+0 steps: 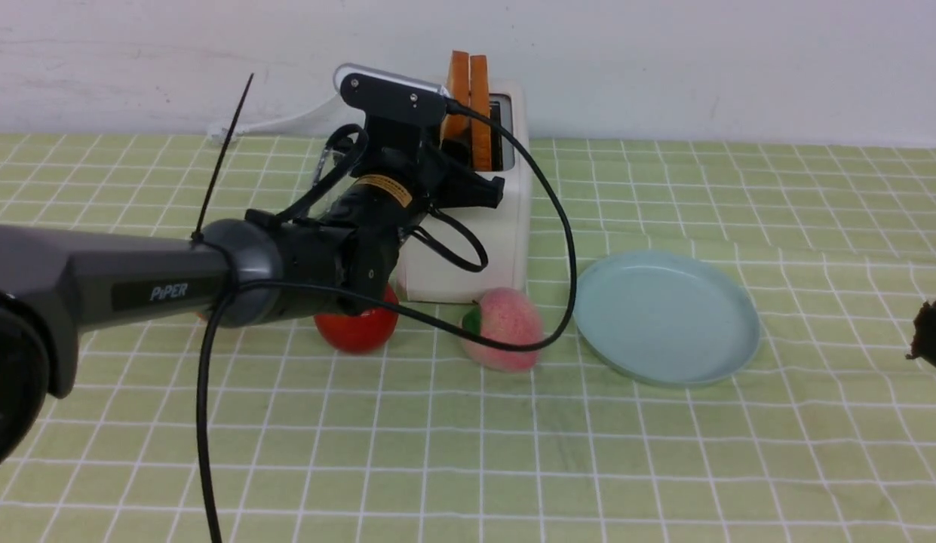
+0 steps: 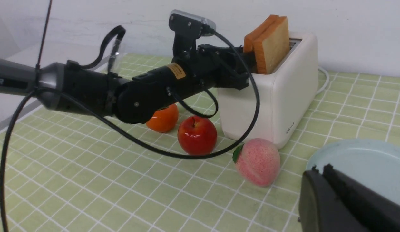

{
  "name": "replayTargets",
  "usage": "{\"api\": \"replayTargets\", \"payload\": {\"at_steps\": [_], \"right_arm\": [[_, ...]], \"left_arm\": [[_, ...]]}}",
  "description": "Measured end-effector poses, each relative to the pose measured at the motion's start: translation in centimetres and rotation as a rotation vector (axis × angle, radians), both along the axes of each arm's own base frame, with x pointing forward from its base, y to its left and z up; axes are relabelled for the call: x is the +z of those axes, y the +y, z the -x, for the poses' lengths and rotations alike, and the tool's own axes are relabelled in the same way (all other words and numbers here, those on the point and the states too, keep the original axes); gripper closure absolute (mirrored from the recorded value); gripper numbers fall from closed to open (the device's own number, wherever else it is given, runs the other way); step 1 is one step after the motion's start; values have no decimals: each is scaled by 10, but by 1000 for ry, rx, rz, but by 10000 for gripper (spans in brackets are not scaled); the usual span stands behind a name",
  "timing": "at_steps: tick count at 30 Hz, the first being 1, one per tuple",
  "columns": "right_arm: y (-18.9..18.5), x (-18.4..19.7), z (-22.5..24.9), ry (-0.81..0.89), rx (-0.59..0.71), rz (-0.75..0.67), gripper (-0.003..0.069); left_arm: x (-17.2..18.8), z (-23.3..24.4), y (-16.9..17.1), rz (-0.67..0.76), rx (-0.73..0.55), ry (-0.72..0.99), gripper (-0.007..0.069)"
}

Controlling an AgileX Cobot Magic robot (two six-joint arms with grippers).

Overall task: Take toasted bread from bread machine on green coffee tablecloth place on plate.
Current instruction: 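Reach for a toast slice standing in the toaster with the left gripper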

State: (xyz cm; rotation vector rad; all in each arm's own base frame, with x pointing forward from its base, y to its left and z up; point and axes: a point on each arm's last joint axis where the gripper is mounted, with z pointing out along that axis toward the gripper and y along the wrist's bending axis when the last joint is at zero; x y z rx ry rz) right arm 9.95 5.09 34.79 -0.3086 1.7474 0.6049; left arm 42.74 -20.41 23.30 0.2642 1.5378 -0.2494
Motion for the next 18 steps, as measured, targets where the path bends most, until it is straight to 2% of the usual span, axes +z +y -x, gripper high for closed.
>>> {"api": "replayTargets", "payload": {"at_steps": [13,18], "right_arm": [[1,-1,1,11,20,0,627],[2,-1,1,11,21,-1,627]], "left_arm": [[2,-20,-5,87,50,-10,361],[3,-22,-3,130,80,5,438]]}}
